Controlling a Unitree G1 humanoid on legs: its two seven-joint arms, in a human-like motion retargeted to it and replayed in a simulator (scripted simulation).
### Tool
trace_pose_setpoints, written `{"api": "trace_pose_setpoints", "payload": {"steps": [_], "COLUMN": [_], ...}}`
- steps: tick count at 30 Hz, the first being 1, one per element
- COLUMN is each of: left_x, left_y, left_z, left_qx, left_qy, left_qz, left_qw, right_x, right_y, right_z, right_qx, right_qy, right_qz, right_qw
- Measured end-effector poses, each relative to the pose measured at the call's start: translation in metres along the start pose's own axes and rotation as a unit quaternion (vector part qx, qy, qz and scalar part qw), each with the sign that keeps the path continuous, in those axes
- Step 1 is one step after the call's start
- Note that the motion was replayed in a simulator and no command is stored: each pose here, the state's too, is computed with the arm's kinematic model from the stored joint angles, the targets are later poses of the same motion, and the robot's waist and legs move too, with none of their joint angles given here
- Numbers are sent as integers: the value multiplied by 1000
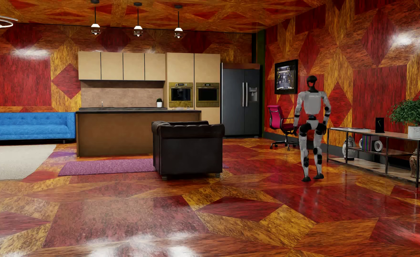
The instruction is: Approach the counter
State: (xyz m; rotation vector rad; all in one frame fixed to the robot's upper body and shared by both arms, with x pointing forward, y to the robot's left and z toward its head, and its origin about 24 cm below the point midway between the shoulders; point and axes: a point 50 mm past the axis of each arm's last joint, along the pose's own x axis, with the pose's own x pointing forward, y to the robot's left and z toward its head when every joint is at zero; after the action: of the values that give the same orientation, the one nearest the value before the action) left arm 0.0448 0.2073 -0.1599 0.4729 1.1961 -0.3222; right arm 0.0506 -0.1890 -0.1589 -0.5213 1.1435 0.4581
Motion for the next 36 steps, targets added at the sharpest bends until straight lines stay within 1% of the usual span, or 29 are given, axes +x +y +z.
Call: {"api": "trace_pose_setpoints", "payload": {"steps": [3,5,8,10,14,17,18,21,24,25,28,33,34,36], "left_x": [-2,-3,-5,-9,-14,-16,-18,-19,-12,-8,-4,-4,-3,-2], "left_y": [-1,2,-1,-2,-11,-16,-16,-15,-12,-10,6,35,39,35], "left_z": [-7,-7,-8,-22,-44,-55,-60,-66,-44,-32,3,52,54,40], "left_qx": [-1,-13,-23,-25,-14,-3,-11,-3,-6,-6,-18,1,-3,-24], "left_qy": [9,4,1,20,64,85,95,111,71,48,-18,-105,-108,-82], "left_qz": [0,6,7,6,-9,-19,-16,-17,-13,-11,13,46,51,51], "left_qw": [1000,1000,1000,999,998,996,995,994,997,999,1000,993,993,995], "right_x": [-1,-2,-2,-1,-2,1,2,5,0,-3,-8,-15,-15,-16], "right_y": [2,-6,-20,-26,-39,-40,-40,-13,0,3,11,15,16,19], "right_z": [3,11,34,51,76,81,71,33,-2,-10,-27,-39,-40,-45], "right_qx": [-5,-4,-6,7,-24,-35,-26,-33,-33,-20,-20,-8,-5,-5], "right_qy": [-10,-30,-75,-100,-140,-140,-122,-53,5,16,41,50,53,64], "right_qz": [4,-7,-25,-36,-45,-43,-45,-7,10,10,21,22,22,26], "right_qw": [1000,1000,997,994,989,989,991,998,999,1000,999,998,998,998]}}
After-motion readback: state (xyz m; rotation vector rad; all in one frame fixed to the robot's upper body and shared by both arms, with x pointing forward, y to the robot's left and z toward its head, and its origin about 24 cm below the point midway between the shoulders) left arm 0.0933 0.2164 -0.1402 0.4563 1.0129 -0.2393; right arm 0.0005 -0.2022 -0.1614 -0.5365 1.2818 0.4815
